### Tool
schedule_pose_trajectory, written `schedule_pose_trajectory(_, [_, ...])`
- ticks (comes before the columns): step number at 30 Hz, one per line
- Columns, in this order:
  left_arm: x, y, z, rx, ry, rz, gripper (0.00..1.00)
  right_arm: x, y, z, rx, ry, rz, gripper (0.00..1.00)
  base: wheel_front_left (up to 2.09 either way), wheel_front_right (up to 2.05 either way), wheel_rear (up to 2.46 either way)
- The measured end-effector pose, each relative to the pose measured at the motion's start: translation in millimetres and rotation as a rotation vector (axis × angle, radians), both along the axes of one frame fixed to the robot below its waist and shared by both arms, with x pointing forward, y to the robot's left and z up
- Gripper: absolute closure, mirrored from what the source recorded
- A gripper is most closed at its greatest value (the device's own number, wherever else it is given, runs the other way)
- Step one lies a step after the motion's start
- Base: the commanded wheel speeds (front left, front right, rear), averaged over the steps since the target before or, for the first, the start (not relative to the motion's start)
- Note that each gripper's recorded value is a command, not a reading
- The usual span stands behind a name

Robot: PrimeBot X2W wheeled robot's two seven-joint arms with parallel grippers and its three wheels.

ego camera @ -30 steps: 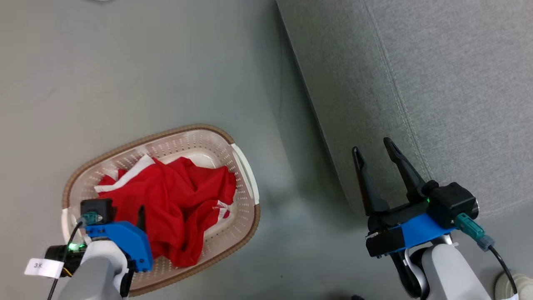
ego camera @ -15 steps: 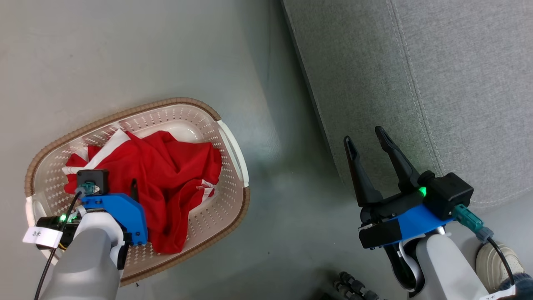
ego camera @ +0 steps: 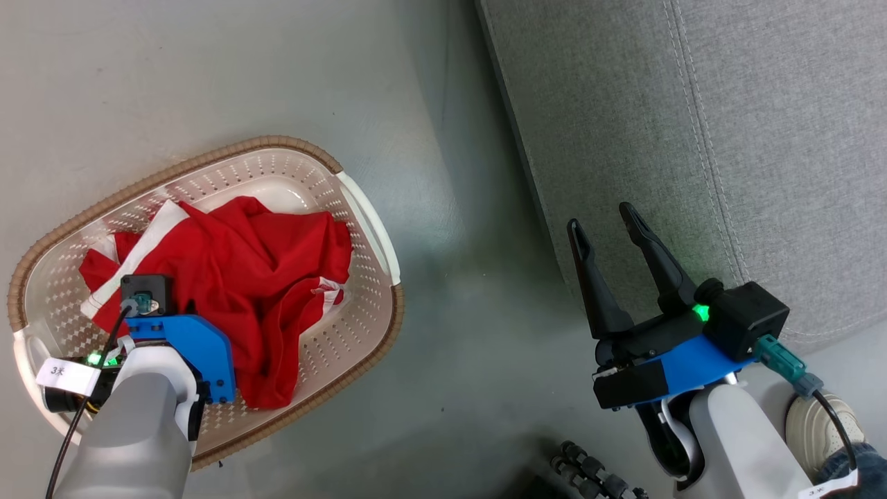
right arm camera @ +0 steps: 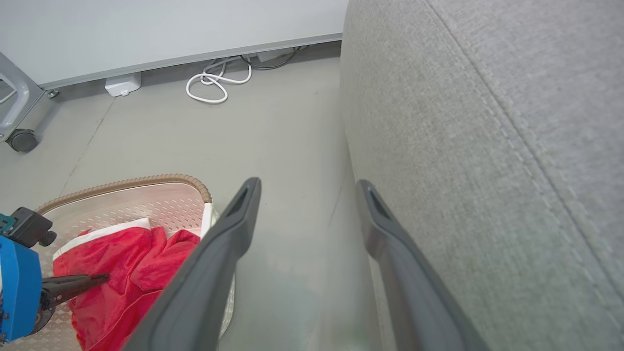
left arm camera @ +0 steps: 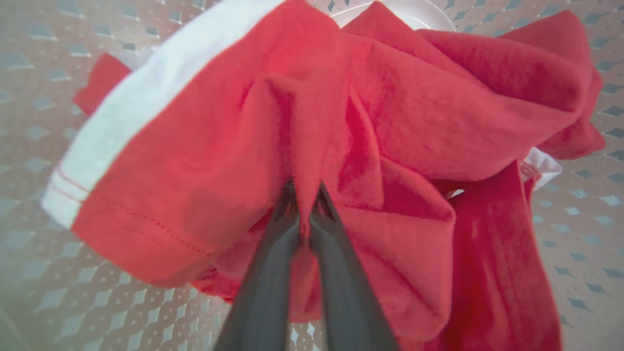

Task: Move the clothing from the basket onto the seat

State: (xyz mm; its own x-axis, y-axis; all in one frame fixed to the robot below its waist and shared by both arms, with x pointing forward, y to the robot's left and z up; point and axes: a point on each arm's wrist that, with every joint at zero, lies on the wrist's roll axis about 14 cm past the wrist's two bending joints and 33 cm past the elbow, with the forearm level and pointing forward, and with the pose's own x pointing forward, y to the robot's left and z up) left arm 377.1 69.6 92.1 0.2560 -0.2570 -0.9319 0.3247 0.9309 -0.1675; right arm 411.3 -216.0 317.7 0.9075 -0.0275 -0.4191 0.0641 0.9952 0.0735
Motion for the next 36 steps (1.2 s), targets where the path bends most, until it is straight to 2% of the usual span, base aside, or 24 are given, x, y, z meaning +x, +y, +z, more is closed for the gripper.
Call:
schedule_pose_trajectory(21, [13,-2,16,-0.056,-0.031,0.03,1.0,10,7,10,0.022,-0.037,0.016,0.0,0.0,0.0,0.0])
schedule_pose_trajectory(29, [13,-7,56,-0.109,-0.095,0.071,1.0,17,16,39,0.029,-0.114,0.042,0.0,0.0,0.0,0.0])
schedule_pose_trajectory(36, [16,-19,112,-0.176,-0.229,0.076,1.0,15,28,71,0.027,-0.191,0.08,0.0,0.0,0.0,0.0])
